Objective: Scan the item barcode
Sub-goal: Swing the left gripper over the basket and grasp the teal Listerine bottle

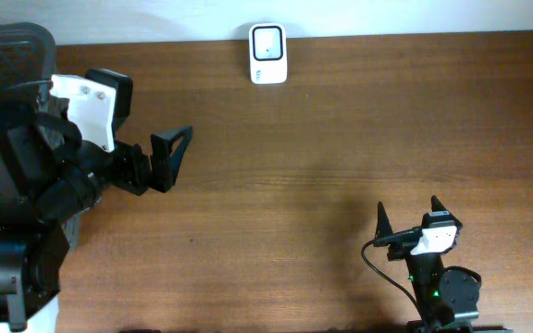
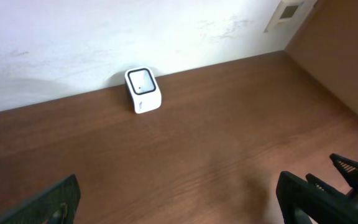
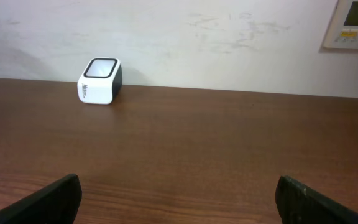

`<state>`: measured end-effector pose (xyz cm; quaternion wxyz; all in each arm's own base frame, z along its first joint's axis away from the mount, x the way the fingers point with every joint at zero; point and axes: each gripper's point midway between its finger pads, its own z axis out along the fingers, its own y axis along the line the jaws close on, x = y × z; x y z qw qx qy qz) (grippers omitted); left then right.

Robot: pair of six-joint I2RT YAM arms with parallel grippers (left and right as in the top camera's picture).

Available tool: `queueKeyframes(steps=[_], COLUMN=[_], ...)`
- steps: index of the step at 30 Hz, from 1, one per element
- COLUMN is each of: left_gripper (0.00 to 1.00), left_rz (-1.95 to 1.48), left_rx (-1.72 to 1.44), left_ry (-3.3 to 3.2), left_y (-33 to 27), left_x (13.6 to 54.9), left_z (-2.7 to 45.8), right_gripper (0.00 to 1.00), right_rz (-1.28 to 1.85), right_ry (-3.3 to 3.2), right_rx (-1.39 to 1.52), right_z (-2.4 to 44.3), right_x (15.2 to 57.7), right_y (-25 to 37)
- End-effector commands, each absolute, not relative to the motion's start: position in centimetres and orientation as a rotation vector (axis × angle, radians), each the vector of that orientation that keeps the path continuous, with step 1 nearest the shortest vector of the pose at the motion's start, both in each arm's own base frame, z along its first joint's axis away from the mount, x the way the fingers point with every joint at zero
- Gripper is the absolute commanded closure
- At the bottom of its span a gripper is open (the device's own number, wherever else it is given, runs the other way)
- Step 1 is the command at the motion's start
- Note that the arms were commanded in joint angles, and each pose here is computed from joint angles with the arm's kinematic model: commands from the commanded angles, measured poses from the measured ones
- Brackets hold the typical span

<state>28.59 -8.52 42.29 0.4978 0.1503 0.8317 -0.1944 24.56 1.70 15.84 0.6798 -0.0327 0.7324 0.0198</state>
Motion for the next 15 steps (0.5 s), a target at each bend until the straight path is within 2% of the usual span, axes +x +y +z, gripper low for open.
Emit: queueKeyframes(steps=[1,6,9,15], left_gripper=[0.01,0.01,0.01,0.01], left_rz=[-0.426,-0.222,0.024,0.287], left_rx=[0.345,-0.031,-0.186,-0.631], left_ry=[2.033,2.104,2.074,1.902], left_y=[-7.9,-2.9,1.4,11.9], left_x=[29.7,32.9,34.6,36.1], left_z=[41.9,42.0,44.0,47.5], right_gripper=[0.02,0.02,0.02,0.02], right_rz=[0.034,0.034,0.034,0.034], right_ry=[1.649,1.649,1.649,1.649], right_rx=[-0.066,-0.066,-0.066,-0.066], right_z=[15.5,15.5,15.5,15.5], right_x=[24.6,24.6,24.6,24.6], right_y=[1.5,1.5,1.5,1.5])
